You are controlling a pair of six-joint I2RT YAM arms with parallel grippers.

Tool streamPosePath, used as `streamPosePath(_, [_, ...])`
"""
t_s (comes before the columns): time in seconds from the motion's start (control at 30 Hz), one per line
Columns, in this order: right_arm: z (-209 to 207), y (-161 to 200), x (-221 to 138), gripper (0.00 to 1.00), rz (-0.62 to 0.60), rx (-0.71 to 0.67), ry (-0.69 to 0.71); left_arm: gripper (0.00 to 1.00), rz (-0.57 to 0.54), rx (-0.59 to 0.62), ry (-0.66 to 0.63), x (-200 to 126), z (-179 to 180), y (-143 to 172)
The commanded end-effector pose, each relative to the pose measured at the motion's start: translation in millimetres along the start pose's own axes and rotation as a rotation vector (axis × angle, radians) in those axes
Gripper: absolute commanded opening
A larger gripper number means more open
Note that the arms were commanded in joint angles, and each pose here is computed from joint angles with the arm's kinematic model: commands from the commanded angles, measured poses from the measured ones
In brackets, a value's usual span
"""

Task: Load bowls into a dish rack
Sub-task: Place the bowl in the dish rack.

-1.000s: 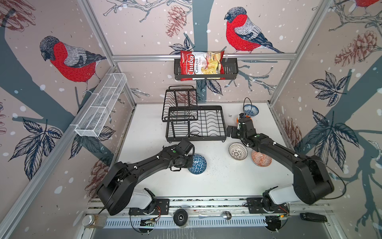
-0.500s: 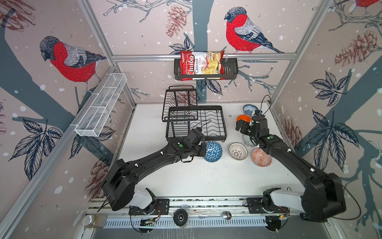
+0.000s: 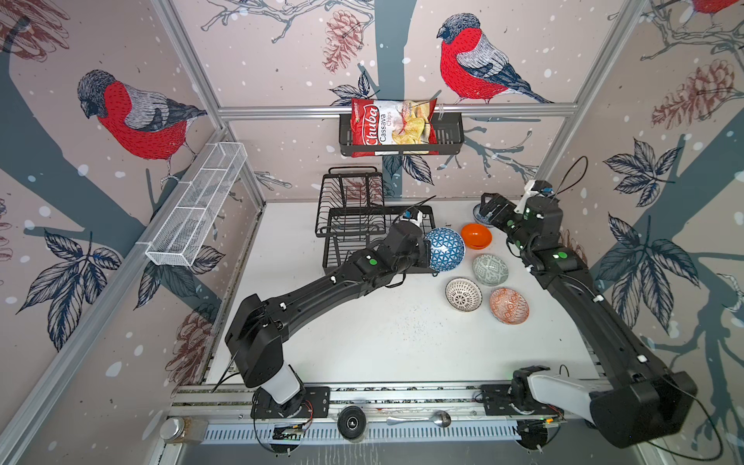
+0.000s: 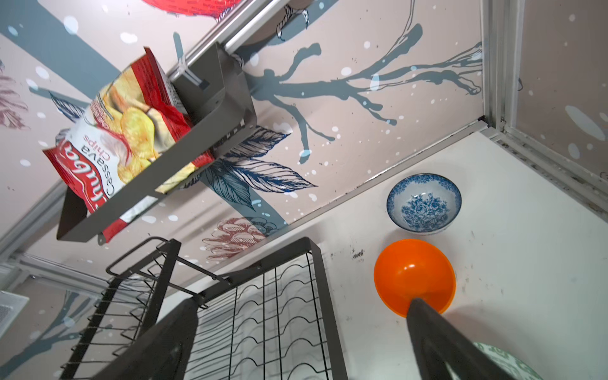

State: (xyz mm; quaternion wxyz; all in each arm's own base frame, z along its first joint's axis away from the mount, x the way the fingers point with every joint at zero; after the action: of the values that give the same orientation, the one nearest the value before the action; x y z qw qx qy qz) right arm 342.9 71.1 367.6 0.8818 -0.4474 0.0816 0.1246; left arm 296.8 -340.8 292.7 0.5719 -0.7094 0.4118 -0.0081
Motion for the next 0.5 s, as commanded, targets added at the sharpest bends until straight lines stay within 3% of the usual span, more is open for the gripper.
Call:
streamPosePath(0.0, [9, -4, 3, 1.0, 0.055, 0.086, -0.064, 0.0, -0.197, 0.02, -0.037, 2, -9, -36])
streamPosePath(0.47, [52, -9, -22, 1.0, 0.044, 0.283, -0.292, 0.0, -0.599, 0.161, -0.484, 40, 6, -92])
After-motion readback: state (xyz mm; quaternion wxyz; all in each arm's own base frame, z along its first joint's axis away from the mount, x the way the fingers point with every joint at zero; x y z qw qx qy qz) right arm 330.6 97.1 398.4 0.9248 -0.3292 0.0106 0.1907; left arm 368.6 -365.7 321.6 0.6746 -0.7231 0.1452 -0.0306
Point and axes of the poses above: each gripper's point midway between its finger pads, its own x axis out along the fingers, its own z axis along the line the jaws close on, y = z × x, the point moved 6 cm from there along -x, back along the fingers, and after that the axes turned 3 degrees about x, right-handed, at the moved point
